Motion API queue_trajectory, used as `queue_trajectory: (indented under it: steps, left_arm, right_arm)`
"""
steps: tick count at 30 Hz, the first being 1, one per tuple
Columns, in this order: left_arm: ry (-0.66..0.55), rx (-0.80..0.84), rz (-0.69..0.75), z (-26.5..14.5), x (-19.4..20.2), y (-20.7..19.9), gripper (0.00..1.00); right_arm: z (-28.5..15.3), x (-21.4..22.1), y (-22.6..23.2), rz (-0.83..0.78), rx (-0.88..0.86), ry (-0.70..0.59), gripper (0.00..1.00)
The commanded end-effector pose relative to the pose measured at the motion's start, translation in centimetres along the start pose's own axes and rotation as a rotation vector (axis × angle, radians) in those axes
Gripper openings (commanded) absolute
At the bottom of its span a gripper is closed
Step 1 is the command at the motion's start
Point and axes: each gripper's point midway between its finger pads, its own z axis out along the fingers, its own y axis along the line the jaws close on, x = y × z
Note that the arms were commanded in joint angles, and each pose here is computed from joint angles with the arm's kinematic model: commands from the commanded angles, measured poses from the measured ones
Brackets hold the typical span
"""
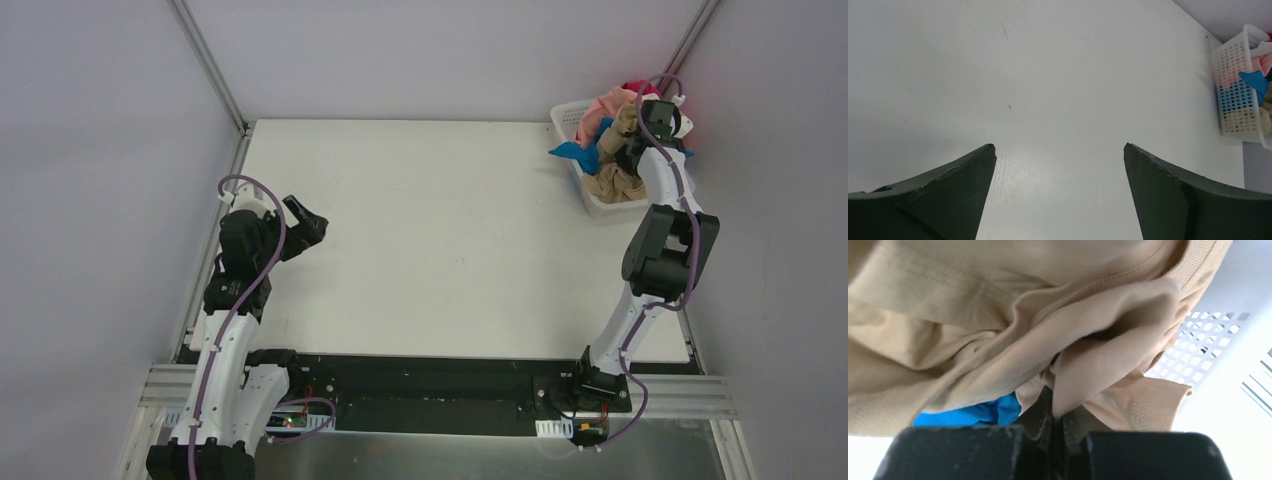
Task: Fold and stack the t-shirts
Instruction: Grab crumpled tshirt from bin with the right arm, then move the tshirt to the center of the board
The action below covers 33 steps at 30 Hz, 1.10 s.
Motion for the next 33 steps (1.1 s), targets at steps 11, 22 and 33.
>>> queue_trajectory:
  steps: [11,22,33]
  left_arm:
    - [-0.107,0.091,0.012,-2.0,-2.0,-1.8,1.00]
    - [-0.148,0.144,0.004,-3.5,-2.4,-2.9,1.00]
    - [-0.189,0.065,-0.085,-3.9,-2.5,-1.3,1.00]
  right_arm:
    - [-25.1,-16.1,5.0,0.102,-0.431,-0.478,0.00]
    - [-46.5,-16.7,10.8,0.106,-1.104,-0.584,0.00]
    - [-59.3,1.9,19.0,-0.256,-1.733,-0.039,0.00]
